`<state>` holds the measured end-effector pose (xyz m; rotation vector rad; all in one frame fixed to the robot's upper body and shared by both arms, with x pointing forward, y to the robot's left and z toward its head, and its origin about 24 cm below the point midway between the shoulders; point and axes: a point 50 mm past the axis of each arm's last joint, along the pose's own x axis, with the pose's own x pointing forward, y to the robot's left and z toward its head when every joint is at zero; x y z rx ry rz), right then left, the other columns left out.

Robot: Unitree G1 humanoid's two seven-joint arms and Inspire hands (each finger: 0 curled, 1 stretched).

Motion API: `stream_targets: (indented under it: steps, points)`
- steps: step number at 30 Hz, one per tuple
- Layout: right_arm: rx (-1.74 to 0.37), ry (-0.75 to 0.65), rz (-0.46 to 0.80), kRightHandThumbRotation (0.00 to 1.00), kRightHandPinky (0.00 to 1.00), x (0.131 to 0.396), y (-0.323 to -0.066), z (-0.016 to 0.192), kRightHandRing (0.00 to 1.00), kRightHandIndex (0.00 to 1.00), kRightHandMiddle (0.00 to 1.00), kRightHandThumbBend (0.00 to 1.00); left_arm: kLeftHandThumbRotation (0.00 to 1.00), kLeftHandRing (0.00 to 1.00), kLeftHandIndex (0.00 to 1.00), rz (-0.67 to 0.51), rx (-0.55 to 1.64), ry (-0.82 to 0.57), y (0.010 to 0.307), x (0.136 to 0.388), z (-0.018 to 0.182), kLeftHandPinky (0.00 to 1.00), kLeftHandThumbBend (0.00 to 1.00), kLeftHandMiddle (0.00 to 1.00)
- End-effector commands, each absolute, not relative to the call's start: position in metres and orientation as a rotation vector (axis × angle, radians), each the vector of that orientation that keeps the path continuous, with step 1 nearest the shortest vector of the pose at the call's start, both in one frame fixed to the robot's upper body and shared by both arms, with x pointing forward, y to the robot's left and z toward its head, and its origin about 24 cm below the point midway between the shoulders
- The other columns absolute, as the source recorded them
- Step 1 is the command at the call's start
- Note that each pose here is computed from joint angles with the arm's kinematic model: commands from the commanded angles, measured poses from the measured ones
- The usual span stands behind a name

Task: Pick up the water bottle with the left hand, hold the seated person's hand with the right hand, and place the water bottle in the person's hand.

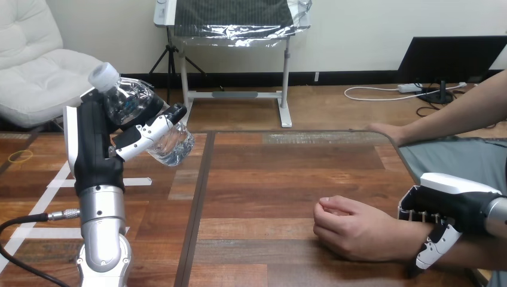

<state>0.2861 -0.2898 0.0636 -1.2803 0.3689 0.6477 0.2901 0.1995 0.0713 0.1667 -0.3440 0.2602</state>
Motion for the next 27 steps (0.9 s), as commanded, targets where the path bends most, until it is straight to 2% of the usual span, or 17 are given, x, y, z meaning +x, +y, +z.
stream_targets:
  steps: [1, 27]
  points:
    - [-1.234, 0.356, 0.670, 0.00, 0.25, 0.285, -0.280, 0.055, 0.31, 0.40, 0.39, 0.85, 0.00, 0.31, 0.41, 0.237, 0.146, -0.508, 0.192, 0.305, 0.112, 0.25, 0.62, 0.37]
    - [-1.160, 0.240, 0.616, 0.00, 0.20, 0.296, -0.285, 0.085, 0.26, 0.37, 0.33, 0.85, 0.00, 0.32, 0.41, 0.196, 0.129, -0.496, 0.185, 0.319, 0.119, 0.27, 0.62, 0.38]
